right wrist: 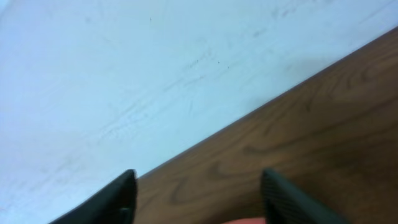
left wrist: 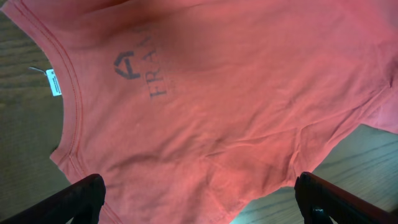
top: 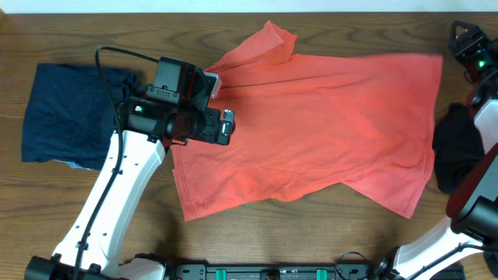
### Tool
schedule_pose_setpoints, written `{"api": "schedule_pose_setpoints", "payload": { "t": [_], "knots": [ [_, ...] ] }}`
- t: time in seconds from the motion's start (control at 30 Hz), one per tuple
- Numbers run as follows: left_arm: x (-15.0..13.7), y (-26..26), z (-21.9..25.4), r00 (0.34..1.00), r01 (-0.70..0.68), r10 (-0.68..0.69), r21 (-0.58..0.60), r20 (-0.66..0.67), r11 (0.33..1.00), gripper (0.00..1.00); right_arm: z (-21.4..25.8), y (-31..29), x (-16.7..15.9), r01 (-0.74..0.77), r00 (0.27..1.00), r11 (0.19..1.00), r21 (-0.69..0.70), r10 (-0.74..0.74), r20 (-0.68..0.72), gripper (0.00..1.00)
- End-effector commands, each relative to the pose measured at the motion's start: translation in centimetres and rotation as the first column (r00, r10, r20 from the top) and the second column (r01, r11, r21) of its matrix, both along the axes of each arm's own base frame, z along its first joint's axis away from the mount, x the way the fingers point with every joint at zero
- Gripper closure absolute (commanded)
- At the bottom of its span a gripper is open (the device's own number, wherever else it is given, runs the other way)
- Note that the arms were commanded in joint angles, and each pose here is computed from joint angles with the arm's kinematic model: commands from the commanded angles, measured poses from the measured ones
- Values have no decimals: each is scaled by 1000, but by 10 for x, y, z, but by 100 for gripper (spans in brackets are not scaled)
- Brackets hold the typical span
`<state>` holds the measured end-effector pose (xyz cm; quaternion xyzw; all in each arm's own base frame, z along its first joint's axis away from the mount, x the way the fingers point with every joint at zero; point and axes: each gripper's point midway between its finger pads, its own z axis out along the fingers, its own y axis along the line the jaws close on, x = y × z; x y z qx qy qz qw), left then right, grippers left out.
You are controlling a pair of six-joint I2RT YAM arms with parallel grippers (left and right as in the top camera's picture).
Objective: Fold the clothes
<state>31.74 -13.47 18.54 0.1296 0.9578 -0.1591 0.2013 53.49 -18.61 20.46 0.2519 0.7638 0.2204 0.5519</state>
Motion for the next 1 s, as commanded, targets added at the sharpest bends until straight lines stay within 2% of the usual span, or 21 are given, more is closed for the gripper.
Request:
{"api": "schedule_pose_setpoints", "payload": {
  "t": [0.0, 0.03, 0.2, 0.33, 0.43, 0.53, 0.63, 0.77, 0.9, 0.97],
  "knots": [
    [1, 3, 5, 1000, -6, 6, 9, 15, 1000, 2, -4, -6, -11, -59, 997, 998, -7, 59, -53, 30],
    [0, 3, 5, 1000, -6, 6, 11, 9, 1000, 2, -7, -4, -15, -83, 994, 997, 3, 83, -72, 27],
    [-12, 13, -3, 999, -20, 23, 63, -46, 998, 2, -12, 13, -47, -179, 969, 980, 83, 190, -159, 26],
    [-31, 42, -18, 990, -52, 80, 218, -119, 975, 2, -1, 37, -77, -223, 941, 969, 107, 243, -234, 28],
    [-45, 54, -35, 979, -49, 102, 282, -176, 958, 2, 11, 59, -98, -244, 921, 960, 137, 273, -278, 31],
    [-55, 70, -57, 954, -122, 208, 353, -217, 928, 2, 18, 84, -117, -269, 893, 947, 177, 314, -323, 37],
    [-61, 86, -82, 915, -199, 320, 415, -245, 888, 1, 15, 113, -135, -313, 845, 924, 222, 377, -380, 37],
    [-54, 103, -117, 865, -302, 432, 421, -258, 856, 1, -6, 144, -154, -346, 760, 900, 264, 434, -484, 37],
    [-33, 119, -138, 832, -376, 494, 399, -251, 836, 1, -33, 149, -174, -316, 663, 932, 179, 352, -660, 38],
    [-25, 118, -147, 843, -363, 467, 360, -267, 860, 1, -43, 151, -182, -317, 619, 938, 140, 316, -719, 38]
  ]
}}
